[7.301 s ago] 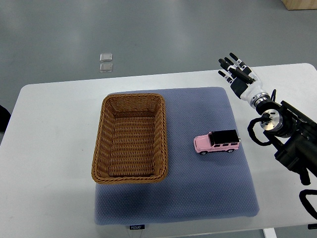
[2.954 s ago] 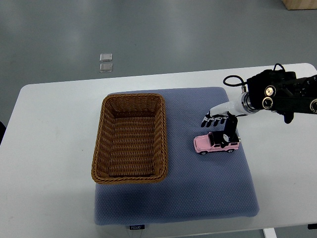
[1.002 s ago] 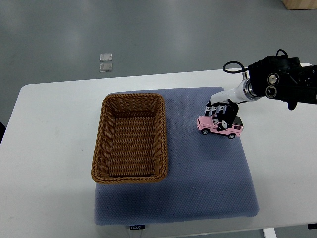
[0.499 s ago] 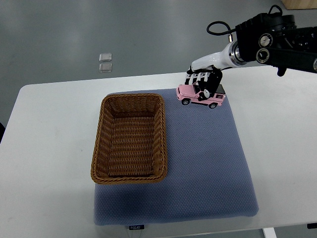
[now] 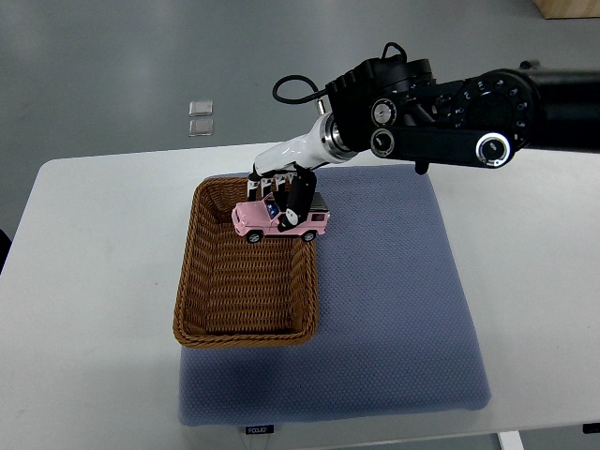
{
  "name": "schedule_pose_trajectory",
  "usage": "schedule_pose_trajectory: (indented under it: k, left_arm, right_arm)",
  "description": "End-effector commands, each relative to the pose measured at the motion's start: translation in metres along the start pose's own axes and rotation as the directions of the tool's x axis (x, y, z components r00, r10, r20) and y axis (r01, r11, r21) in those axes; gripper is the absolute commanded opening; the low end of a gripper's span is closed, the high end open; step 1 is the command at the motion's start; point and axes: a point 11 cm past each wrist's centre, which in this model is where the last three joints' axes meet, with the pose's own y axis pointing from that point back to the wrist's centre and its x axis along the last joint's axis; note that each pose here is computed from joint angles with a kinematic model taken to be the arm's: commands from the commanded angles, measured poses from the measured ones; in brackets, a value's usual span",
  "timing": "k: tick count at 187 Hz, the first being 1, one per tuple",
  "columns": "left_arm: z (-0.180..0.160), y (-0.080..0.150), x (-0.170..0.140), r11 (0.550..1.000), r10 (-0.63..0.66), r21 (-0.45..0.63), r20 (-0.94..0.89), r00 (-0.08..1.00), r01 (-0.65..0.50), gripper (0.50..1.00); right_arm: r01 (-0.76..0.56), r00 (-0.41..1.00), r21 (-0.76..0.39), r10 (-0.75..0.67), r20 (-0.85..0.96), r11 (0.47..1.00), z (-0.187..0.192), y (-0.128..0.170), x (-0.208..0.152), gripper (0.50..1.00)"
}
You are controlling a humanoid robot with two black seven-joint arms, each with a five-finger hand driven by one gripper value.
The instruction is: Place pink car in brown basket
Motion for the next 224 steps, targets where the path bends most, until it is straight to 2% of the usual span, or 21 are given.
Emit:
schedule_pose_trajectory:
  k: [1, 39, 65, 66, 68, 73, 82, 84, 96, 102, 120, 203, 214, 224]
  left_arm:
    - [0.000, 0.000, -0.001, 1.000, -0.001, 0.000, 0.000, 1.000, 0.001, 1.000]
    - [0.000, 0.000, 0.000, 1.000, 0.000, 0.000, 0.000, 1.000, 0.000, 1.000]
    - [0.000, 0.000, 0.000, 1.000, 0.000, 0.000, 0.000, 1.000, 0.000, 1.000]
    - [0.000, 0.000, -0.001, 1.000, -0.001, 0.000, 0.000, 1.000, 0.001, 1.000]
    - [0.000, 0.000, -0.001, 1.000, -0.001, 0.000, 0.000, 1.000, 0.001, 1.000]
    - [0.000, 0.000, 0.000, 1.000, 0.000, 0.000, 0.000, 1.000, 0.000, 1.000]
    - [0.000, 0.000, 0.000, 1.000, 0.000, 0.000, 0.000, 1.000, 0.000, 1.000]
    - [0.000, 0.000, 0.000, 1.000, 0.000, 0.000, 0.000, 1.000, 0.000, 1.000]
    - [0.000, 0.000, 0.000, 1.000, 0.000, 0.000, 0.000, 1.000, 0.000, 1.000]
    - [0.000, 0.000, 0.000, 1.000, 0.000, 0.000, 0.000, 1.000, 0.000, 1.000]
    - [0.000, 0.000, 0.000, 1.000, 0.000, 0.000, 0.000, 1.000, 0.000, 1.000]
    - [0.000, 0.000, 0.000, 1.000, 0.000, 0.000, 0.000, 1.000, 0.000, 1.000]
    - [0.000, 0.000, -0.001, 1.000, -0.001, 0.000, 0.000, 1.000, 0.001, 1.000]
    - [0.000, 0.000, 0.000, 1.000, 0.000, 0.000, 0.000, 1.000, 0.000, 1.000]
  right_arm:
    - [0.014, 1.000, 0.039, -0.014, -0.004, 0.999, -0.019, -0.013, -0.008, 0.500]
    - [0.036, 0.999, 0.057, -0.037, 0.009, 0.998, -0.028, -0.036, -0.026, 0.500]
    - [0.027, 0.999, 0.050, -0.029, 0.034, 0.998, -0.022, -0.043, -0.031, 0.500]
    - [0.025, 0.999, 0.049, -0.027, 0.037, 0.998, -0.021, -0.043, -0.031, 0.517]
    - [0.025, 0.999, 0.049, -0.027, 0.037, 0.998, -0.021, -0.043, -0.031, 0.517]
    - [0.021, 0.999, 0.048, -0.023, 0.044, 0.999, -0.019, -0.044, -0.032, 0.582]
    - [0.019, 0.999, 0.048, -0.022, 0.048, 0.999, -0.019, -0.045, -0.033, 0.654]
    - [0.016, 0.999, 0.048, -0.019, 0.049, 0.999, -0.018, -0.045, -0.033, 0.696]
    - [0.014, 0.998, 0.048, -0.017, 0.054, 0.999, -0.018, -0.046, -0.035, 0.795]
    - [0.013, 0.998, 0.048, -0.015, 0.055, 0.999, -0.018, -0.046, -0.034, 0.821]
    - [0.012, 0.998, 0.048, -0.015, 0.058, 0.999, -0.017, -0.047, -0.035, 0.856]
    - [0.003, 0.998, 0.056, -0.007, 0.064, 0.998, -0.020, -0.045, -0.031, 0.860]
    - [-0.016, 0.997, 0.072, 0.010, 0.072, 0.997, -0.025, -0.042, -0.024, 0.891]
    - [-0.048, 0.995, 0.075, 0.041, 0.094, 0.996, -0.022, -0.037, -0.013, 0.895]
